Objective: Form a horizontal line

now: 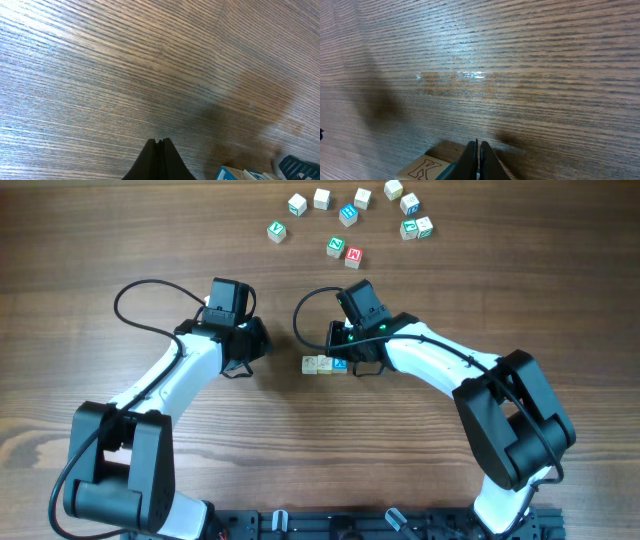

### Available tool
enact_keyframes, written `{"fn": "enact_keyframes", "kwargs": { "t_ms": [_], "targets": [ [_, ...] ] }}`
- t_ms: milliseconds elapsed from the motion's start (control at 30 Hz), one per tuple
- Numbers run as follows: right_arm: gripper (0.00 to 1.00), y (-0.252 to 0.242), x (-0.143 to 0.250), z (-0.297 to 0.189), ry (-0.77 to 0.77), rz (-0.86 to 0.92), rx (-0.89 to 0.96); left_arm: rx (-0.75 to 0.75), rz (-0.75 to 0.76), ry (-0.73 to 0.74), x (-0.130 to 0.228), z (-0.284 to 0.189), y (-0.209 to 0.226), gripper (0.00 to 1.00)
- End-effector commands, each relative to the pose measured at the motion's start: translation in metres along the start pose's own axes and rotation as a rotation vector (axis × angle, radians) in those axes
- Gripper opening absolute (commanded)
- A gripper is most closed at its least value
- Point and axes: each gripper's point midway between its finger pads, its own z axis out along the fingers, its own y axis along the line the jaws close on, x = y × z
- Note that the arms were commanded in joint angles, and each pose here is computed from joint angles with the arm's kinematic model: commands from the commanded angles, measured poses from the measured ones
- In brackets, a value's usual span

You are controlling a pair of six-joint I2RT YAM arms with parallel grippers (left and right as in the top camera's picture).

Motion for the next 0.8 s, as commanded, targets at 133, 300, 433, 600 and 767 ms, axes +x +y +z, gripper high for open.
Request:
{"fn": "enact_keyframes", "kwargs": {
  "t_ms": [133, 300, 433, 600, 767],
  "targets": [
    [0.05, 0.004, 0.003, 0.003, 0.017, 0.01, -0.01, -0.009, -0.005, -0.019, -0.002, -0.004, 0.003, 0.04],
    [0.04, 0.003, 0.004, 0.003, 0.02, 0.011, -0.009, -0.009, -0.005, -0.019, -0.002, -0.004, 0.003, 0.04],
    [0.05, 0.005, 0.002, 0.003, 0.012, 0.008, -0.014, -0.009, -0.005, -0.019, -0.002, -0.004, 0.003, 0.04],
    [0.05, 0.006, -0.003, 0.003, -0.013, 0.004, -0.014, -0.009, -0.005, -0.019, -0.002, -0.004, 0.003, 0.04],
    [0.05, -0.003, -0.016, 0.001, -0.073, 0.037, 0.033, -0.009, -0.005, -0.019, -0.002, -0.004, 0.003, 0.04]
  ]
}}
